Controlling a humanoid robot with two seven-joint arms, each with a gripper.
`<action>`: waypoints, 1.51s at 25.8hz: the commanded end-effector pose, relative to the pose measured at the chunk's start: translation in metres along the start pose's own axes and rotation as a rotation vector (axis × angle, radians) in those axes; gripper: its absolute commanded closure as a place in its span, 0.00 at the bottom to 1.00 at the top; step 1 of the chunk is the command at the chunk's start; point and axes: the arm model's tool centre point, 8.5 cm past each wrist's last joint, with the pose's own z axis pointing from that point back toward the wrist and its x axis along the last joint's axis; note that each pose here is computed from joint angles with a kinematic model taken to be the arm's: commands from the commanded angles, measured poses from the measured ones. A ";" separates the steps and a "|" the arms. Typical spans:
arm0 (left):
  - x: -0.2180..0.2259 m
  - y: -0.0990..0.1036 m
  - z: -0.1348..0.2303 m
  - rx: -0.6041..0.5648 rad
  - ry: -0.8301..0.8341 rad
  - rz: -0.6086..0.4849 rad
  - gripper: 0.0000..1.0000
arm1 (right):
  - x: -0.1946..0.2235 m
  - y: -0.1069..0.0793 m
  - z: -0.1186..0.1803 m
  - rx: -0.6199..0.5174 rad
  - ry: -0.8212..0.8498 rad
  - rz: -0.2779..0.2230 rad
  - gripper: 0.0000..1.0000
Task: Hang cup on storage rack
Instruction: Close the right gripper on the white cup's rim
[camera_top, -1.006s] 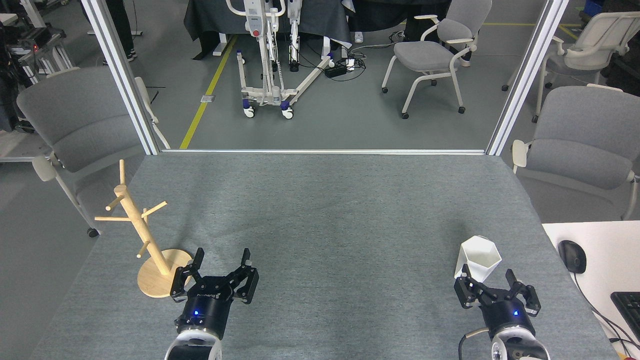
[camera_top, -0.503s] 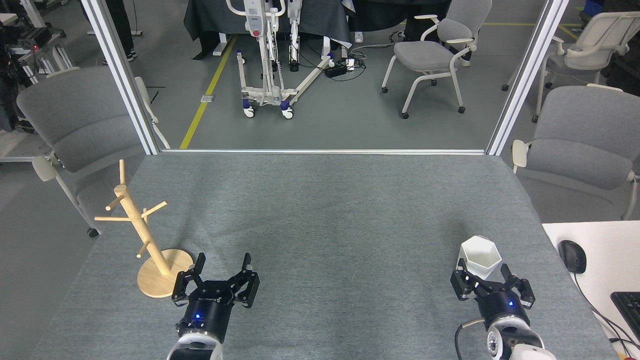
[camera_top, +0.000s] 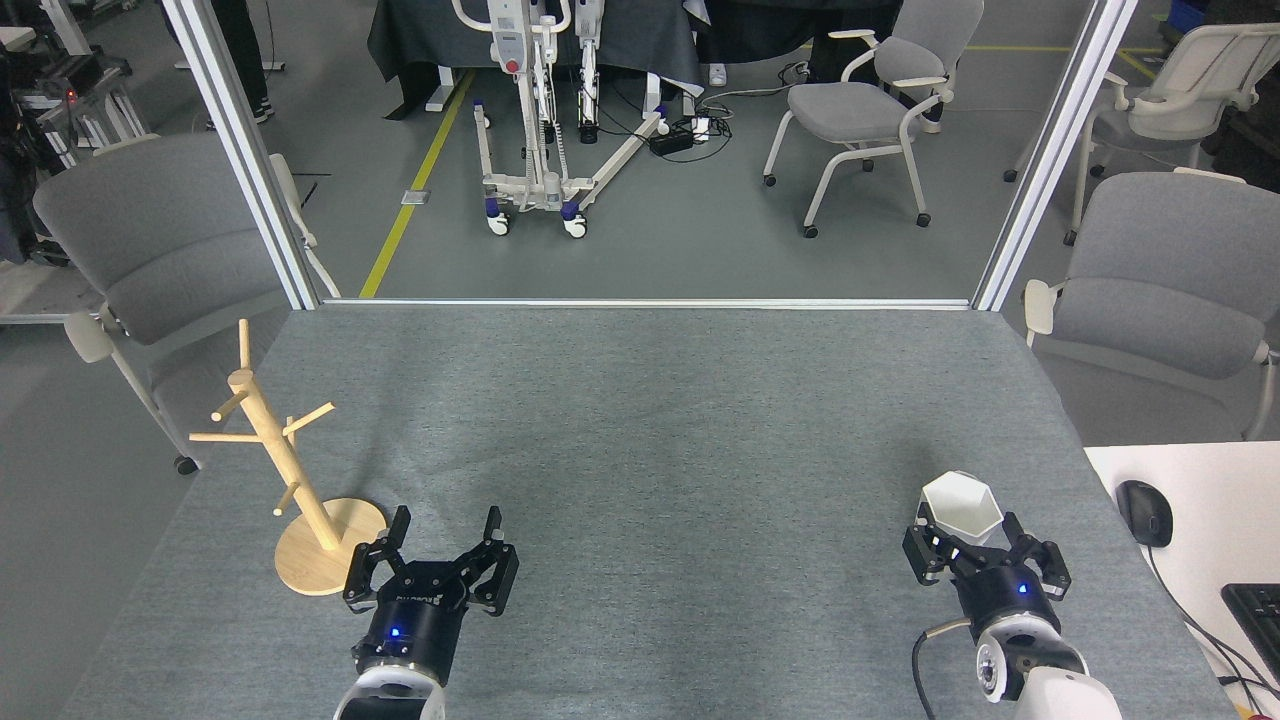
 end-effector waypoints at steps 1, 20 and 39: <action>0.000 0.000 0.000 -0.001 0.000 0.001 0.01 | 0.000 -0.004 -0.003 -0.008 0.000 0.000 0.00; 0.001 0.003 -0.003 0.005 0.000 0.002 0.01 | 0.002 -0.002 -0.018 0.034 0.002 -0.011 0.00; -0.001 0.010 -0.008 0.023 -0.001 -0.005 0.01 | 0.003 -0.009 -0.026 0.038 -0.010 -0.008 0.46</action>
